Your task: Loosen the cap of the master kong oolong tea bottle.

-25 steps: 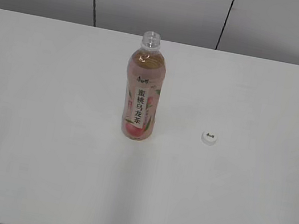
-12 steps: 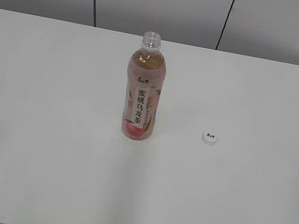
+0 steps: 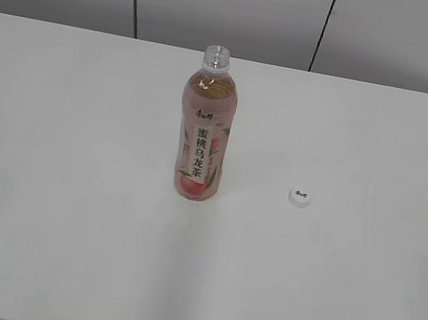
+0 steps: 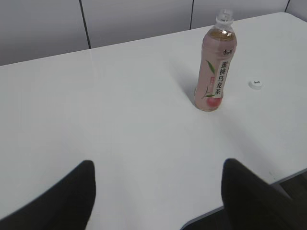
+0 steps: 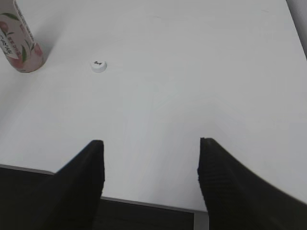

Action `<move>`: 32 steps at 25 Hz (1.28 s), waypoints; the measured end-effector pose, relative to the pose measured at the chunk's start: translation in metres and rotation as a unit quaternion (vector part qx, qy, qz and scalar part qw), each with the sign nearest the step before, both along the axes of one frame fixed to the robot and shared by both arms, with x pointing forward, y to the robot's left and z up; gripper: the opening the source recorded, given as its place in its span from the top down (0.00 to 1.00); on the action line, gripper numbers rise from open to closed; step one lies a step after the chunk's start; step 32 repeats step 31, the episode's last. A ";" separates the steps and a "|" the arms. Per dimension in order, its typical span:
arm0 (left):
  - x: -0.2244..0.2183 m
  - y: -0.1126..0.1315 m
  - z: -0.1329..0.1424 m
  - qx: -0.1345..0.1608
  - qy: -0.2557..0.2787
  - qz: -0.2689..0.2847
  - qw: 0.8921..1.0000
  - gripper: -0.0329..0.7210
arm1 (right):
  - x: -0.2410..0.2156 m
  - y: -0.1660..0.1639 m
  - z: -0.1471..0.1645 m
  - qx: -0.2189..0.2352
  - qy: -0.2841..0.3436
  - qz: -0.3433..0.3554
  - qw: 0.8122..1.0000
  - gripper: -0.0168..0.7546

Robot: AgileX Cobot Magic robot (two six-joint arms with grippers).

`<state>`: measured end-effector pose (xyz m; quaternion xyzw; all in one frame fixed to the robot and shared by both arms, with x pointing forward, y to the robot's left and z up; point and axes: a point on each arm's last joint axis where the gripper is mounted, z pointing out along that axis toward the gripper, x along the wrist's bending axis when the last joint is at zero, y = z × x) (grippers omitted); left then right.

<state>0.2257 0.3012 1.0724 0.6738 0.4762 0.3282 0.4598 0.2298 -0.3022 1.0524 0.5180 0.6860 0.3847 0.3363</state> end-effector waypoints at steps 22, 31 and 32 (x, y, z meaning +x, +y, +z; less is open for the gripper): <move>0.000 -0.003 0.000 -0.001 -0.001 0.111 0.994 0.29 | 0.000 0.003 0.000 0.000 -0.003 -0.138 0.990 0.37; 0.000 -0.004 0.000 -0.001 -0.001 0.136 0.991 0.29 | 0.000 0.003 0.000 0.001 -0.003 -0.138 0.990 0.37; 0.000 -0.004 0.000 -0.001 -0.001 0.136 0.991 0.29 | 0.000 0.003 0.000 0.001 -0.003 -0.138 0.990 0.37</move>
